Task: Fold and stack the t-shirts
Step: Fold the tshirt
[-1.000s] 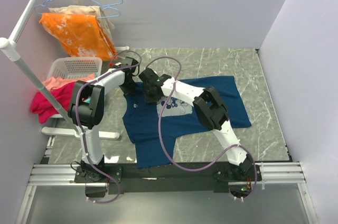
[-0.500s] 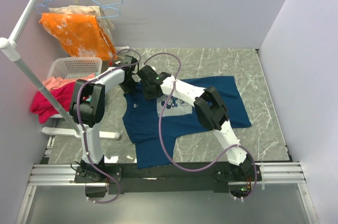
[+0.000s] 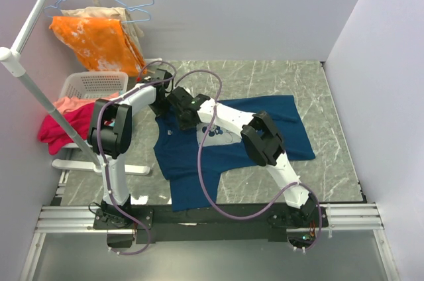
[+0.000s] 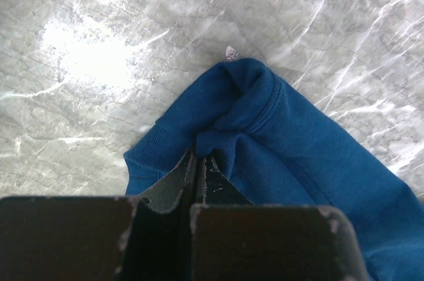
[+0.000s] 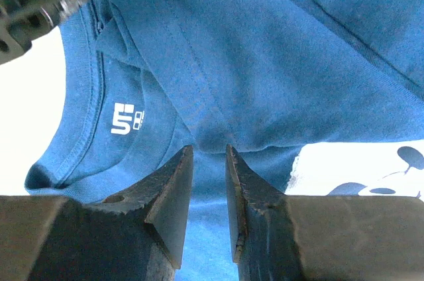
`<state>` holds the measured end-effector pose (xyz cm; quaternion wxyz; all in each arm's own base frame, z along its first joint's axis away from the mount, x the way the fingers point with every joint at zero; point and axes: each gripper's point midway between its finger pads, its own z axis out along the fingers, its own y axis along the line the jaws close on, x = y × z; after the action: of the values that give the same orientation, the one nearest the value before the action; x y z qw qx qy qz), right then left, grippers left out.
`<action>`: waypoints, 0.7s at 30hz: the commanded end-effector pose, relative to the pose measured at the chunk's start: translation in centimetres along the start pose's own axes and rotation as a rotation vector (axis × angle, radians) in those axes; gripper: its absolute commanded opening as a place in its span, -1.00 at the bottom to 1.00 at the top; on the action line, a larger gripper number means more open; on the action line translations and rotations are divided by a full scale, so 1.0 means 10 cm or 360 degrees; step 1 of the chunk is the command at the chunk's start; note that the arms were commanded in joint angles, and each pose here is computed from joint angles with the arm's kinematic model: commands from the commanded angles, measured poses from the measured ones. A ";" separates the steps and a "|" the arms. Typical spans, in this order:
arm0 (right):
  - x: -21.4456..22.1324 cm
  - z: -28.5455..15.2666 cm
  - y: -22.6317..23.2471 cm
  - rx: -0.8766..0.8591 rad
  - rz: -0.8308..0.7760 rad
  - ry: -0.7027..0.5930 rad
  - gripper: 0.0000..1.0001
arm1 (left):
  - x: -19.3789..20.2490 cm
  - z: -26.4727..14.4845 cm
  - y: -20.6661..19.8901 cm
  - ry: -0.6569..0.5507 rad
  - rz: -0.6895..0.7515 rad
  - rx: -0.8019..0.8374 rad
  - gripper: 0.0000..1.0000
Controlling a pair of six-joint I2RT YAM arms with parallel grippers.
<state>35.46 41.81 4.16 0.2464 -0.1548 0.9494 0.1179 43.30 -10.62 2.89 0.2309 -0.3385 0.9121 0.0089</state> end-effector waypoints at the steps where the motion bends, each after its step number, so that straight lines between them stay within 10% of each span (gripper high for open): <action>1: -0.02 -0.04 0.01 0.0019 -0.0018 -0.0011 -0.31 | -0.09 -0.02 -0.10 -0.0015 -0.0012 0.0040 -0.98; 16: 0.06 0.26 -0.03 0.0072 -0.0033 0.0052 -0.29 | -0.10 -0.04 -0.02 -0.0007 -0.0039 0.0028 -0.98; 21: 0.13 0.28 -0.08 0.0097 -0.0026 0.0071 -0.57 | -0.11 -0.02 0.00 -0.0003 -0.0051 0.0020 -0.98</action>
<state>36.18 42.30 2.69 0.2421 -0.1563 0.9517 0.1059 43.49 -10.18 2.96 0.2299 -0.3446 0.9102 0.0066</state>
